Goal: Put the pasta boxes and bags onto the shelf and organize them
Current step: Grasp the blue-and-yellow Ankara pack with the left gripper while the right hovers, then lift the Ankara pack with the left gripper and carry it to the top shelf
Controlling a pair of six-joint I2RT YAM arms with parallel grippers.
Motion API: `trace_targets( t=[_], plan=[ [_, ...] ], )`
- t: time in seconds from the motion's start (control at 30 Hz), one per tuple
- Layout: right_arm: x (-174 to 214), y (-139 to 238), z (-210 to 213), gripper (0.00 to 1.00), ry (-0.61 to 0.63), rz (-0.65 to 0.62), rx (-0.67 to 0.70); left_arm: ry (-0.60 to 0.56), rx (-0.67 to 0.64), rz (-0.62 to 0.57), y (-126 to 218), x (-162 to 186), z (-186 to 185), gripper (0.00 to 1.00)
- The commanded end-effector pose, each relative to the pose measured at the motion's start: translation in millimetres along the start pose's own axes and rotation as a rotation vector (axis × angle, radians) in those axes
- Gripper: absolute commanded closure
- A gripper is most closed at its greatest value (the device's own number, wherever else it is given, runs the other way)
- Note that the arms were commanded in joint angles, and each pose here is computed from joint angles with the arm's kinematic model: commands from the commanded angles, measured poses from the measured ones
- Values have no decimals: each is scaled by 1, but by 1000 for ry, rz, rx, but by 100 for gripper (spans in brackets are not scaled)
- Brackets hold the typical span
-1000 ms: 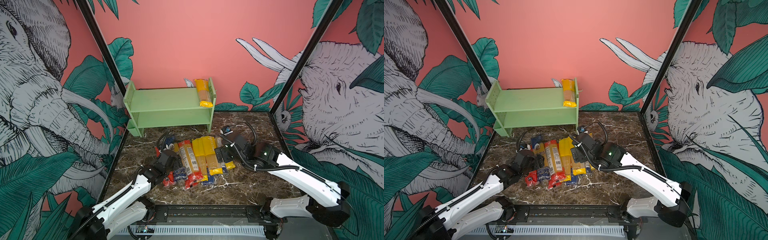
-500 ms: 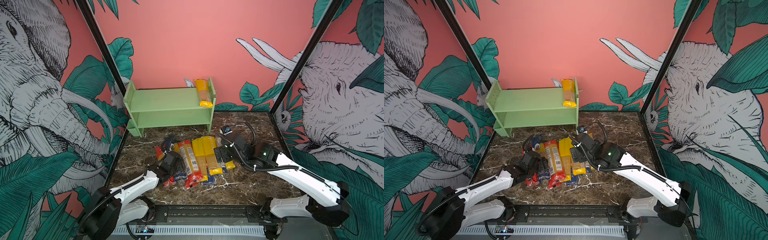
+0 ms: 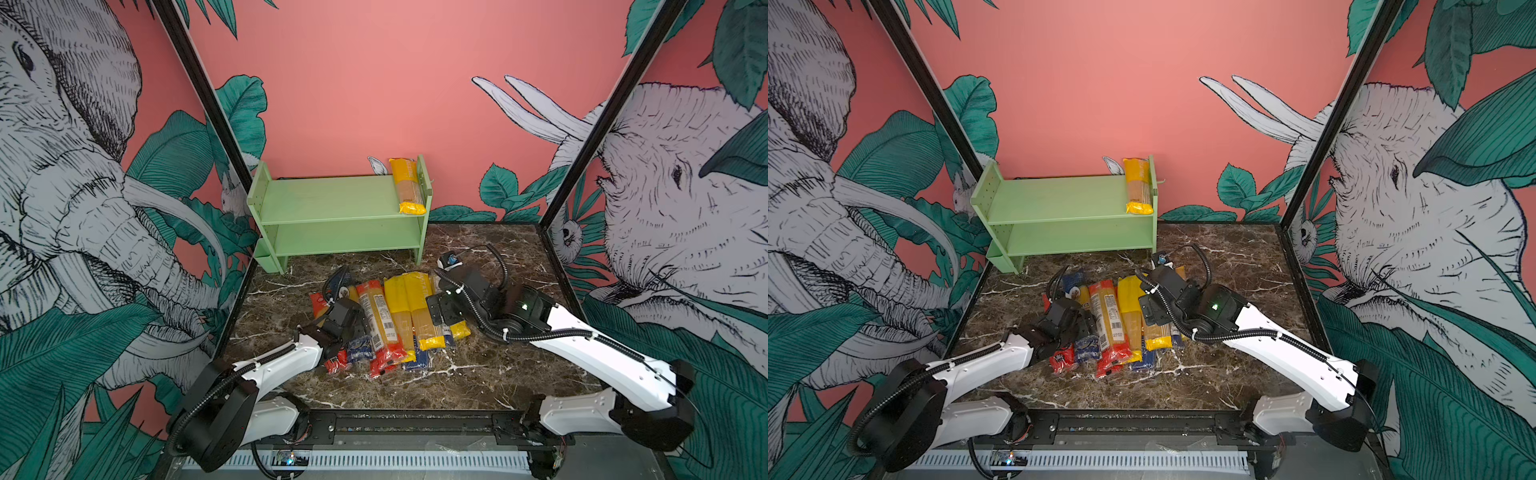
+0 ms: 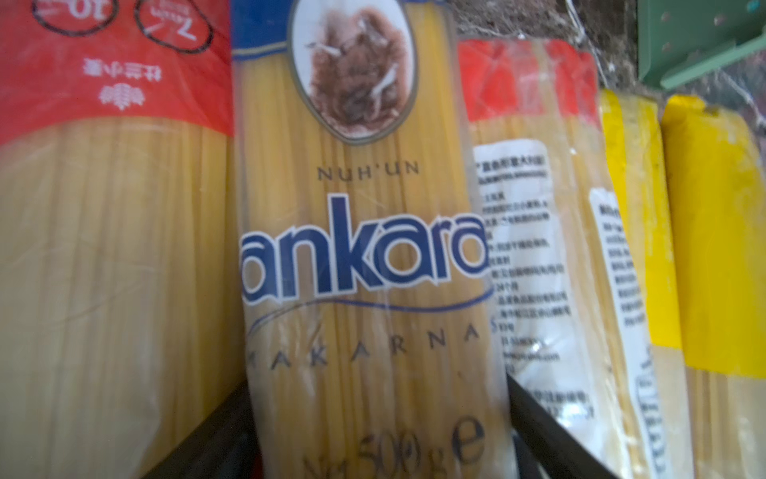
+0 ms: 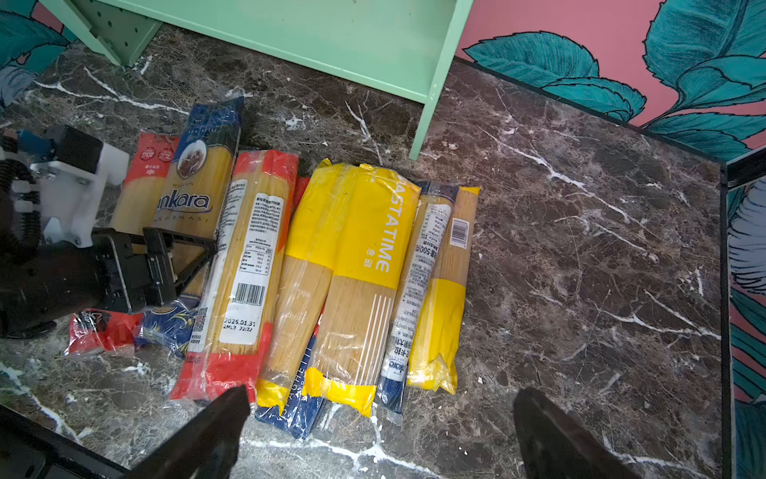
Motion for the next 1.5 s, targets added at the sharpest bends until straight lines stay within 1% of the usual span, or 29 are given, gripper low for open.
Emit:
trace_targets(
  t=[0.0,0.07,0.17,0.2,0.3,0.5,0.63,0.7,1.03,1.3,1.47],
  plan=[
    [-5,3,4,1,-8,-14,-12,4,4,13,-4,-3,-3,26],
    [-5,2,4,1,-4,-13,-9,-3,9,17,-4,-5,-5,36],
    [-6,3,4,1,-2,-15,-7,-11,12,16,-2,-6,-5,53],
    [-7,3,4,1,-2,-16,-7,-15,11,13,0,-6,-5,56],
    [-8,2,5,1,1,-18,-6,-33,8,0,9,-10,-4,64],
    [-9,-1,9,1,7,-16,-15,-78,-11,-51,37,-23,-2,82],
    [-10,-3,12,1,7,-17,-26,-93,5,-92,59,-32,-2,95],
    [-11,-3,13,1,6,-20,-31,-105,30,-102,67,-35,-5,100],
    [-14,3,13,1,-11,-37,-62,-127,103,-105,112,-43,-11,100],
    [-21,10,16,1,-15,-54,-89,-152,110,-174,162,-55,-4,100],
    [-27,14,20,1,-18,-71,-118,-177,121,-237,204,-70,-4,100]
  ],
)
Point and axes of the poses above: each gripper's point midway between its finger pads, its own y axis back along the fingers, its own z axis along the line the jaws close on, x = y × z, the point moved 5 cm from there along y, back along the fingers, and after that the axes turned 5 degrees about -y, right-handed, at the moved point
